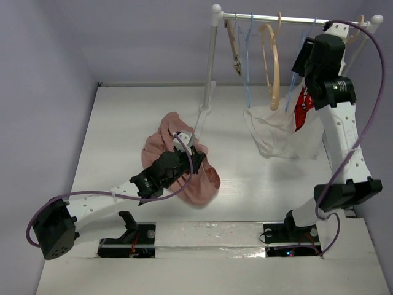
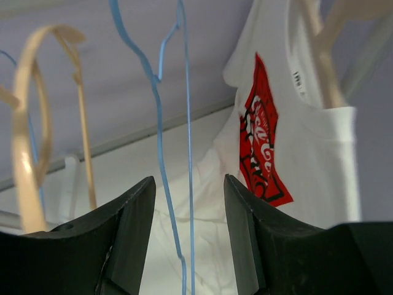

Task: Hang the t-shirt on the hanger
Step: Pick up the hanger from the clothesline.

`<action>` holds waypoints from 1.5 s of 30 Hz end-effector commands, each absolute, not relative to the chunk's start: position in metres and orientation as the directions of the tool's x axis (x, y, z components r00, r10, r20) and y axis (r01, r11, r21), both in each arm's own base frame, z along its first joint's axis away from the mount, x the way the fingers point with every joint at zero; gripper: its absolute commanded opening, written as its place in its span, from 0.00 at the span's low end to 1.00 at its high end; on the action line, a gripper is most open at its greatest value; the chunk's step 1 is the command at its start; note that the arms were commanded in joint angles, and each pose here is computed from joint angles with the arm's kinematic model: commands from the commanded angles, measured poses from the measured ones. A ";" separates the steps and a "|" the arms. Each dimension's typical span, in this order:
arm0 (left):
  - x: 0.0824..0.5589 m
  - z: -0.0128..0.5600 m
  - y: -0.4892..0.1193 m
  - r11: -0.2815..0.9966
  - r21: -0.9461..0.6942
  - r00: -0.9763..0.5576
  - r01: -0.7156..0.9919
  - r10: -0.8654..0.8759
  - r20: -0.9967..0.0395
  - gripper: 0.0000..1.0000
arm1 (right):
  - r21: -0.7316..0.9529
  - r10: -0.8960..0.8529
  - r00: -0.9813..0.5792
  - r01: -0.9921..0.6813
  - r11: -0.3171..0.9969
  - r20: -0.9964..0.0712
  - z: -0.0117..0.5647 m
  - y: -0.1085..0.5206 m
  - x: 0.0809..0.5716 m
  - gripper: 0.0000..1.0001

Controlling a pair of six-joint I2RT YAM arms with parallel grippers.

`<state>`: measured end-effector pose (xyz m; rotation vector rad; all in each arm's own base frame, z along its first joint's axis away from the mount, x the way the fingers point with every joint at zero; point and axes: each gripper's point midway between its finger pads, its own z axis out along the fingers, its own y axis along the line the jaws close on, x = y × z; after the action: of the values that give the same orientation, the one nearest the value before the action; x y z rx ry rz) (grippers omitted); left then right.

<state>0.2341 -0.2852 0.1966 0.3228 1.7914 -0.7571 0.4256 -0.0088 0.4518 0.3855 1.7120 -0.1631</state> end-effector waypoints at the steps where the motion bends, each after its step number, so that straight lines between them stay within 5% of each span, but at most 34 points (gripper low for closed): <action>1: 0.233 0.221 -0.290 0.717 -0.364 -0.310 0.595 -0.213 -0.927 0.00 | 0.124 0.169 -0.157 0.266 0.956 -0.973 0.456 -0.002 0.433 0.55; 8: 0.233 0.218 -0.292 0.714 -0.365 -0.318 0.597 -0.208 -0.925 0.00 | 0.129 0.180 -0.176 0.266 0.955 -0.968 0.438 -0.007 0.455 0.53; 17: 0.233 0.217 -0.292 0.715 -0.365 -0.320 0.596 -0.205 -0.925 0.00 | 0.110 0.168 -0.189 0.284 0.952 -0.968 0.428 -0.010 0.461 0.16; 19: 0.233 0.217 -0.292 0.714 -0.365 -0.320 0.597 -0.205 -0.925 0.00 | 0.104 0.161 -0.183 0.286 0.952 -0.970 0.432 -0.011 0.460 0.01; 32: 0.234 0.216 -0.292 0.719 -0.362 -0.318 0.593 -0.204 -0.926 0.00 | 0.177 0.183 -0.018 0.167 0.970 -0.983 0.491 0.002 0.418 0.00; 45: 0.235 0.221 -0.291 0.717 -0.364 -0.305 0.595 -0.217 -0.927 0.00 | 0.266 0.281 -0.222 0.098 0.959 -0.934 0.367 0.023 0.344 0.00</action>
<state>0.2323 -0.2893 0.1997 0.3343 1.7789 -0.7834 0.3606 0.0113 0.3903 0.2776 1.7810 0.0741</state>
